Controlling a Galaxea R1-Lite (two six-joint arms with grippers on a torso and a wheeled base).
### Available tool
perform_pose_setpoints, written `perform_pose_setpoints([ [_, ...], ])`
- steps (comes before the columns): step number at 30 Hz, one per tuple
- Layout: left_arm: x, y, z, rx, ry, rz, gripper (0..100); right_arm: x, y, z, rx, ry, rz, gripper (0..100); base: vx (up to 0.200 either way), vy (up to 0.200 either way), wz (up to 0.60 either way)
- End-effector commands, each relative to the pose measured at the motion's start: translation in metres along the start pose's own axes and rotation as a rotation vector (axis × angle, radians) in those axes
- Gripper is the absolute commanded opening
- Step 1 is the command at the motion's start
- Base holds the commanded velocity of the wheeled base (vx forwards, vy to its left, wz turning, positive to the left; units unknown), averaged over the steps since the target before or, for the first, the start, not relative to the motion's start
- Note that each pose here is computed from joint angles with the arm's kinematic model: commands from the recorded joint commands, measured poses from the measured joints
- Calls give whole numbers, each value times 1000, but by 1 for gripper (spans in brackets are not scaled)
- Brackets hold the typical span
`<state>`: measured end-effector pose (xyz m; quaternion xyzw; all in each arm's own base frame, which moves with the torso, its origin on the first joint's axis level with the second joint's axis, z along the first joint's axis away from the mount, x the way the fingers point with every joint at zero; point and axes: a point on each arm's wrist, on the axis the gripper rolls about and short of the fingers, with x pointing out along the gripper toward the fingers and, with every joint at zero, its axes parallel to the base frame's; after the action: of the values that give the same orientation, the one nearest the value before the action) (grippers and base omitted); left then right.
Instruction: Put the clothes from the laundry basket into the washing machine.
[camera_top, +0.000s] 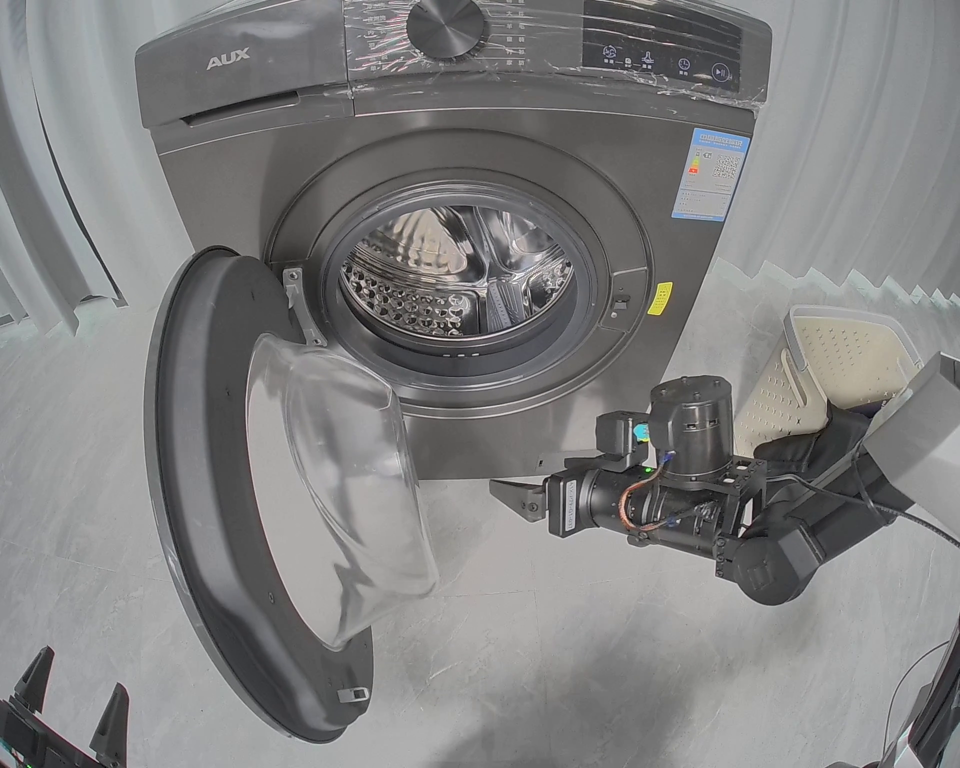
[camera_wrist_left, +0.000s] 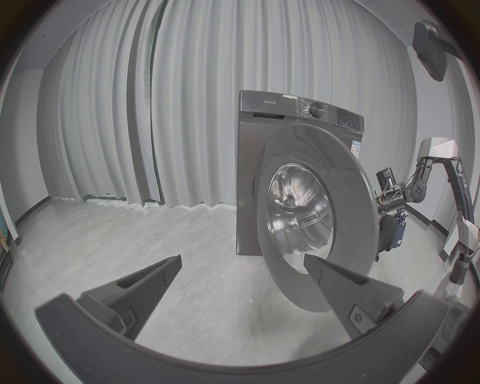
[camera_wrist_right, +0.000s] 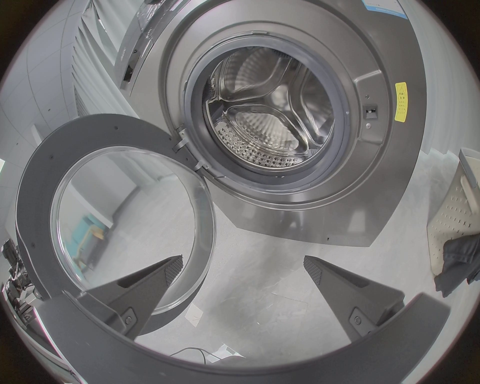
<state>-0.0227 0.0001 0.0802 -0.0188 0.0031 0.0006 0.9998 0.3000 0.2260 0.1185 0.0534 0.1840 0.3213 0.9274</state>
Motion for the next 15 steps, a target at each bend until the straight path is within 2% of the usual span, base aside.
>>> perform_pose_setpoints([
  [1,0,0,-4,-1,0,0,100,14,13,-3,-12,19,34,100,0,0,0],
  [11,0,0,-4,-1,0,0,100,38,50,-15,-40,48,122,100,0,0,0],
  [15,0,0,-4,-2,0,0,100,46,58,-21,-45,52,138,100,0,0,0],
])
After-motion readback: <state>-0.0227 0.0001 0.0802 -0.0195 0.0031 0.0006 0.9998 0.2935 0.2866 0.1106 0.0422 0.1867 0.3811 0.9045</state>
